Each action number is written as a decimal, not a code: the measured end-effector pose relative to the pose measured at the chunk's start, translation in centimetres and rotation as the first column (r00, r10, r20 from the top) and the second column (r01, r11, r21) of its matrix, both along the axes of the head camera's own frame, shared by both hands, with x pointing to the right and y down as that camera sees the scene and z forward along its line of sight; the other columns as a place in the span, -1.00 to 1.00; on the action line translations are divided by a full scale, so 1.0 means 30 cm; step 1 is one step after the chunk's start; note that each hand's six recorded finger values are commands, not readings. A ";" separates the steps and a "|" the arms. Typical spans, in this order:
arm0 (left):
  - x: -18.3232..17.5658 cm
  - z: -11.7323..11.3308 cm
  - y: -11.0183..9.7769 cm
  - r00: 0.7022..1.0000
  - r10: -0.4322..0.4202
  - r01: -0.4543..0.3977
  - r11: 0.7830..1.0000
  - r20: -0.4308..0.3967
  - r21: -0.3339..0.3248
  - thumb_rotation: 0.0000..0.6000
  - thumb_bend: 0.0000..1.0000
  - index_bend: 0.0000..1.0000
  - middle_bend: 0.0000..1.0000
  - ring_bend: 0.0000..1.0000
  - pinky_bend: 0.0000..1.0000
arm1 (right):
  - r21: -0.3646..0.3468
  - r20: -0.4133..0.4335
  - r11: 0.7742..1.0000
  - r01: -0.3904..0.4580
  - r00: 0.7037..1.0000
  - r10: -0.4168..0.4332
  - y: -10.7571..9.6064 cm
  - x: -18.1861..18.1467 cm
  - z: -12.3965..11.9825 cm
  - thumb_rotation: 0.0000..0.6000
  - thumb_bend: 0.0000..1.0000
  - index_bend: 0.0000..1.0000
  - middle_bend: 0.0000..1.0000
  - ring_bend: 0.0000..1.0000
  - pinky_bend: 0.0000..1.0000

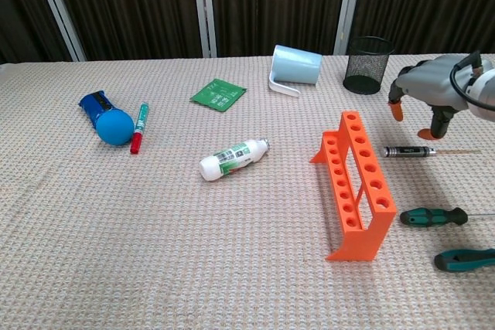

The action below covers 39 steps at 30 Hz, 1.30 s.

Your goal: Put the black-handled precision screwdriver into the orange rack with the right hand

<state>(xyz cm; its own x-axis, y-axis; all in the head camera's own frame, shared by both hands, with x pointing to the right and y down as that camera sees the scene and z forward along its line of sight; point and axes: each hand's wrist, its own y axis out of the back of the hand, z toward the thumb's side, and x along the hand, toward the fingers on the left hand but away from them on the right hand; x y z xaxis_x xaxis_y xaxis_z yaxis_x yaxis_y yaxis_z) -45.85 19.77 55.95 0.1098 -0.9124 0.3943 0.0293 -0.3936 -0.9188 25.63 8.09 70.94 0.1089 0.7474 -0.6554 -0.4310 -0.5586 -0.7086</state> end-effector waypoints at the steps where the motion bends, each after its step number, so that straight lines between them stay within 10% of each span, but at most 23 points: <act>1: 0.001 0.000 0.000 1.000 0.001 -0.001 1.000 0.000 0.000 1.00 -0.70 -0.51 -0.82 -0.93 -1.00 | -0.002 -0.011 1.000 -0.002 1.000 0.002 0.000 0.003 0.008 1.00 -0.39 -0.19 -0.67 -1.00 -0.88; 39: -0.036 0.024 0.009 1.000 -0.027 0.027 0.999 0.002 -0.029 1.00 -0.70 -0.51 -0.83 -0.93 -1.00 | -0.082 -0.026 0.992 -0.093 0.996 0.091 0.010 -0.037 0.128 1.00 -0.58 0.00 -0.61 -1.00 -0.88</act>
